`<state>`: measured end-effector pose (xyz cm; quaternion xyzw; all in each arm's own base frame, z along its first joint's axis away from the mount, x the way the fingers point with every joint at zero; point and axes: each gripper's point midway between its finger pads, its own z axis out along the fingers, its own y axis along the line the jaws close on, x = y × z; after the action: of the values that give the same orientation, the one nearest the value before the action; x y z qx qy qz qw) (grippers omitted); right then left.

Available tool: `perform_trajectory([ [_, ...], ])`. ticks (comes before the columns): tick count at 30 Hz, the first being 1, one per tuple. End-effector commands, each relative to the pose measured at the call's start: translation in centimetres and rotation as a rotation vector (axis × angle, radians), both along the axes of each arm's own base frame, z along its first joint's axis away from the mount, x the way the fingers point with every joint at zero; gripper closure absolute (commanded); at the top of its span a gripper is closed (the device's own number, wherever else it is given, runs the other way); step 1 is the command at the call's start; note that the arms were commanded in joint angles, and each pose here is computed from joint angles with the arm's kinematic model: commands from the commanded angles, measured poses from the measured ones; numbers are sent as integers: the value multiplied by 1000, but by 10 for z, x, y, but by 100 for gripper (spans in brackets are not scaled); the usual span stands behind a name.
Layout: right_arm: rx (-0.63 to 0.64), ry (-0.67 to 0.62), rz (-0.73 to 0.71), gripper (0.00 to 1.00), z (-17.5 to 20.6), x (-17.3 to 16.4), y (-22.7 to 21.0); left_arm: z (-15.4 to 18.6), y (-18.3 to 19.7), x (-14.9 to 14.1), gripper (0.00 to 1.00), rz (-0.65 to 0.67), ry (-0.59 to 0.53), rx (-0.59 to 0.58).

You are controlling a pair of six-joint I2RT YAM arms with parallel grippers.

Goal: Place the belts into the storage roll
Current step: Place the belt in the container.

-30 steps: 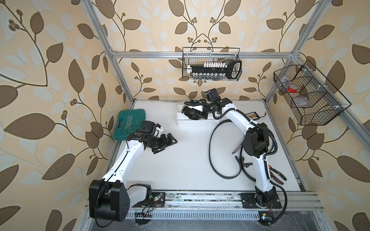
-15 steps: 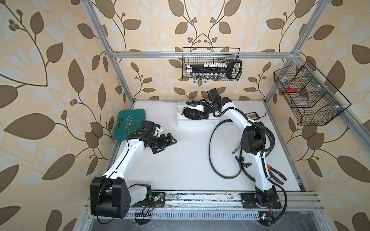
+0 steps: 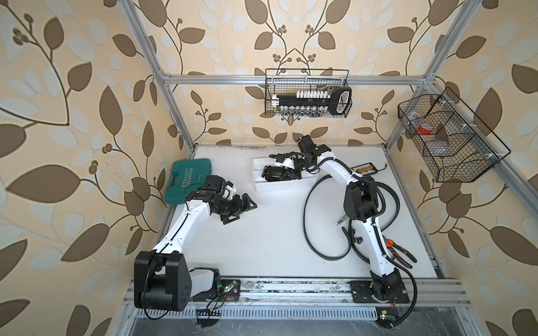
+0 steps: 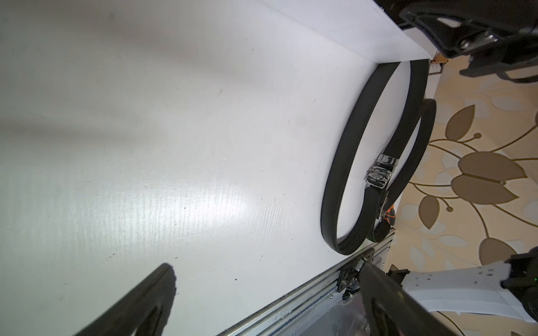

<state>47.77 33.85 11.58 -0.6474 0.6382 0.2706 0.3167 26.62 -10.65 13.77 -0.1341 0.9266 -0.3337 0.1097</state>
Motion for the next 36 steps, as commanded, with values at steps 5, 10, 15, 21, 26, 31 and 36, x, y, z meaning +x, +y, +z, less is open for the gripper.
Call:
perform_trajectory([
  [5, 119, 29, 68, 68, 12, -9, 14, 2, -4, 2, 1, -29, -13, -45],
  [10, 139, 11, 94, 57, 16, -14, 25, 4, -4, 2, 1, -29, -19, -47],
  [15, 138, -10, 93, 45, 18, -15, 36, 5, -5, 2, 1, -31, -24, -50],
  [21, 188, -76, 56, 39, 45, -7, 40, 7, -5, 2, 1, -31, -32, -51],
  [26, 225, -174, -45, 35, 86, -1, 29, 12, -5, 1, 1, -34, -53, -55],
  [31, 230, -235, -255, 31, 128, 1, 1, 19, -5, 1, 1, -31, -85, -57],
  [36, 196, -175, -617, 28, 155, 1, -48, 23, -7, 0, 1, -37, -102, -70],
])
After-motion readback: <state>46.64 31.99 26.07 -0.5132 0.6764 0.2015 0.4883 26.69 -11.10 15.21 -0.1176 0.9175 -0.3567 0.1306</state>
